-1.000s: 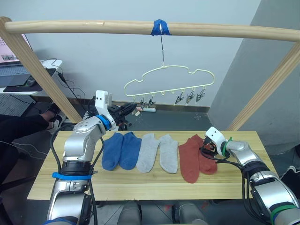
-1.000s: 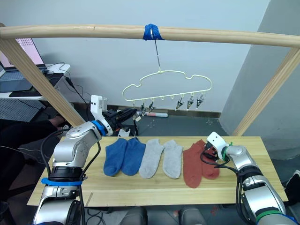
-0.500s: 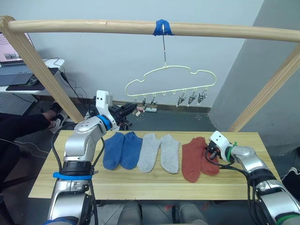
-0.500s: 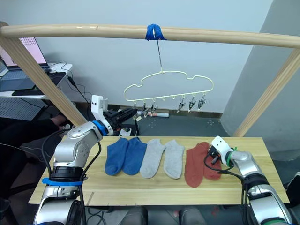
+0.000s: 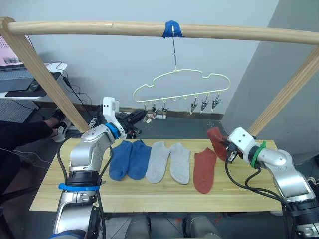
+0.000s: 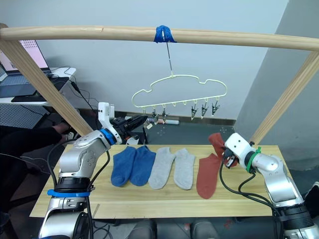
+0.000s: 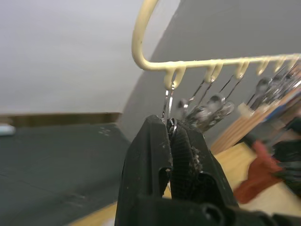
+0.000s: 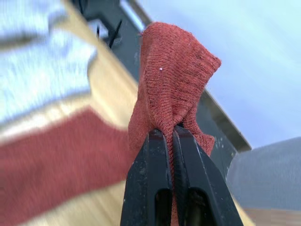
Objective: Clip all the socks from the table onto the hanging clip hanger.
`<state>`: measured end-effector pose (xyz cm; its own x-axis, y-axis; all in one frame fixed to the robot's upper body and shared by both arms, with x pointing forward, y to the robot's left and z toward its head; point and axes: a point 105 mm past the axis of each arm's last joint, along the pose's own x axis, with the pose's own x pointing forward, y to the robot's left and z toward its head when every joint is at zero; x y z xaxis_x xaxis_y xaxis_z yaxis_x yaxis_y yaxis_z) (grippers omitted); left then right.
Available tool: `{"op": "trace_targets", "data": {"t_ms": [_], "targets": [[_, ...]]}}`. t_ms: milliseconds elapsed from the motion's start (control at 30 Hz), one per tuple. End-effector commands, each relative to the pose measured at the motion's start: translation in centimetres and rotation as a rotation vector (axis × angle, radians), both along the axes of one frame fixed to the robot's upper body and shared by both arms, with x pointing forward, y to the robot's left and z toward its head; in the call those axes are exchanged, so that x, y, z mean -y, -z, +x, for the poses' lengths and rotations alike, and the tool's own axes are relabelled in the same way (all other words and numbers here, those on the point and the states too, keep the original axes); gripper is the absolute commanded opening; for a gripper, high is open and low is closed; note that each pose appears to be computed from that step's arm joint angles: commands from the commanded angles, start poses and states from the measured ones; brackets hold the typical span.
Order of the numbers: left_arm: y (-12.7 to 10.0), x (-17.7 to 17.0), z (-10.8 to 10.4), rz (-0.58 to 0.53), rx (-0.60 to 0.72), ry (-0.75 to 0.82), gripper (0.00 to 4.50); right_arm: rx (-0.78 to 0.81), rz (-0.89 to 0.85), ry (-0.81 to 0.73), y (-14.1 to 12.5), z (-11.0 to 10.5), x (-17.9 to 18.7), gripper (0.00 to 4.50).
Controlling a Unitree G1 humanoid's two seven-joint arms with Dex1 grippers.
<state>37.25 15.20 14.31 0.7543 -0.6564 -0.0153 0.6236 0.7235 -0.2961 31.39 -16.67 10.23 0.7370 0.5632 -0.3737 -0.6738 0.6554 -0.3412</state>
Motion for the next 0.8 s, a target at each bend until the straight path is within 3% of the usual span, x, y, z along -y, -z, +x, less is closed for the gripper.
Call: {"op": "trace_targets", "data": {"t_ms": [33, 133, 200, 467, 800], "targets": [[-2.3, 0.5, -0.6, -0.15, -0.058, 0.078, 0.03, -0.048, 0.186, -0.149, -2.0, -1.4, -4.6, 0.03], [-3.8, 0.7, -1.4, -0.298, -0.13, 0.161, 0.03, -0.097, 0.242, -0.254, -1.4, -2.3, -8.4, 0.03], [-4.4, 0.6, -1.7, -0.34, -0.153, 0.186, 0.03, -0.105, 0.251, -0.283, -1.2, -2.4, -9.8, 0.03], [-4.9, 1.5, -2.6, -0.347, -0.174, 0.232, 0.03, -0.087, 0.302, -0.352, -1.8, -1.1, -13.6, 0.03], [-5.2, 1.5, -2.9, -0.349, -0.159, 0.228, 0.03, -0.055, 0.328, -0.385, -3.2, -0.1, -14.9, 0.03]]}}
